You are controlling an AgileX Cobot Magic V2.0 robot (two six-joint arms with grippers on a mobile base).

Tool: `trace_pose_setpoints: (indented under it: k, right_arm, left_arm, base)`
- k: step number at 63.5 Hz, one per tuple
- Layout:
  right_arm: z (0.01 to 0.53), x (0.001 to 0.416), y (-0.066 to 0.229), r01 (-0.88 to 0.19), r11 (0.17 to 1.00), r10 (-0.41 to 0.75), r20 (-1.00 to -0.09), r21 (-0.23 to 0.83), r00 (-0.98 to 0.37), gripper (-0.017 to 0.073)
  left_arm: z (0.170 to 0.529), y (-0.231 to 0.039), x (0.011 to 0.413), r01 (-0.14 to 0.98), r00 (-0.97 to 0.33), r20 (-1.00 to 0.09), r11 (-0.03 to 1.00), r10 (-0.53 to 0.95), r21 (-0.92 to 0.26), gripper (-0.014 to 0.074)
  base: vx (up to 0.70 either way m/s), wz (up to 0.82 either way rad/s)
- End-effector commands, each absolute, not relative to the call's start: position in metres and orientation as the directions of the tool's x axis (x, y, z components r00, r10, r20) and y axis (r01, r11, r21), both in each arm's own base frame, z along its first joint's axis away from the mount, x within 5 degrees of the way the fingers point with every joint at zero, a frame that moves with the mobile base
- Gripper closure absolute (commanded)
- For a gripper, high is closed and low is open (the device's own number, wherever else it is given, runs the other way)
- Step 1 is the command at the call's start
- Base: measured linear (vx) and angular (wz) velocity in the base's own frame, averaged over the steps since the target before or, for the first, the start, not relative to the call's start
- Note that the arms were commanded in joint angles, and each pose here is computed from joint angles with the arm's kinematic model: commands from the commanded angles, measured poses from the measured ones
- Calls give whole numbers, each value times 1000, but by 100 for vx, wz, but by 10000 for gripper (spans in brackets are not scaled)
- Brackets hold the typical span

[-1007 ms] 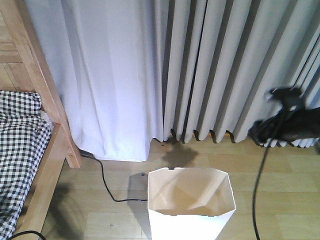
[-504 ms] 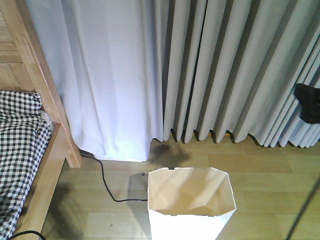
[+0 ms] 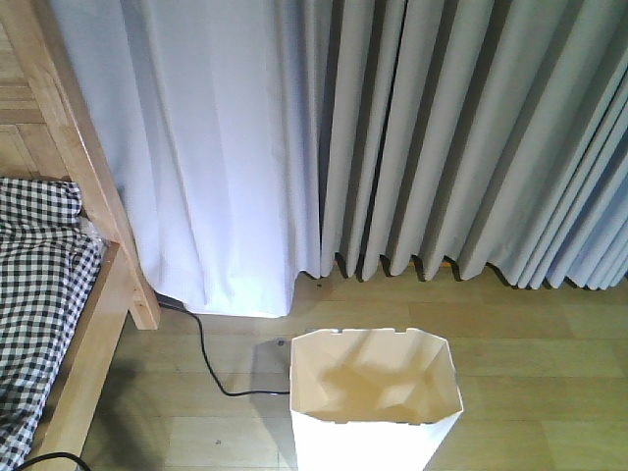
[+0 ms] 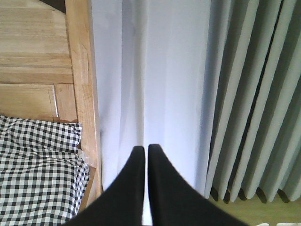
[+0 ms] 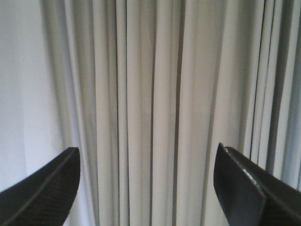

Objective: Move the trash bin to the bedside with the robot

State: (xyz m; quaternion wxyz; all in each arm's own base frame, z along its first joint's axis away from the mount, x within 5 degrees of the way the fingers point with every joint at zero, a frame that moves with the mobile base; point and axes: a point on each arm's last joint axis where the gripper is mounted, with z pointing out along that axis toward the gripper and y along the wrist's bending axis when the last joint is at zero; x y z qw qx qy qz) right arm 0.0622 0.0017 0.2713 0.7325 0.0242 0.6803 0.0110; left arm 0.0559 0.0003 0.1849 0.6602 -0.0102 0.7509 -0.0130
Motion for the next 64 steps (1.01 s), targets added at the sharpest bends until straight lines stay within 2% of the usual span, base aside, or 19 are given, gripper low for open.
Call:
trace_pose_setpoints:
  k: [1,11,15,20,31,51,64]
  right_arm:
    - [279,62,1,21,997,71,-993,73,98,-13]
    - [277,62,3,-3,998,59,-996,59,73,-6]
    - [277,62,3,-2,998,59,-996,59,74,36]
    - [277,62,3,-2,998,59,-996,59,74,171]
    - [277,62,3,-2,998,65,-995,65,75,578]
    - [277,62,3,-1,998,63,-995,64,75,569]
    - [276,62,2,16,999,-32,-998,-31,62,569]
  left_arm:
    - [184,0,57,12,-61,-998,999,-35,-35,599]
    - [184,0,57,12,-61,-998,999,-35,-35,599]
    - [184,0,57,12,-61,-998,999,-35,-35,599]
    - [184,0,57,12,-61,-998,999,-35,-35,599]
    - [184,0,57,12,-61,-998,999,-35,-35,599]
    - [184,0,57,12,-61,-998,999,-35,-35,599]
    - [184,0,57,12,-61,-998,999,-35,-35,599]
  base:
    - [0,0]
    - [0,0]
    - [0,0]
    - [0,0]
    - [0,0]
    - [0,0]
    - [0,0]
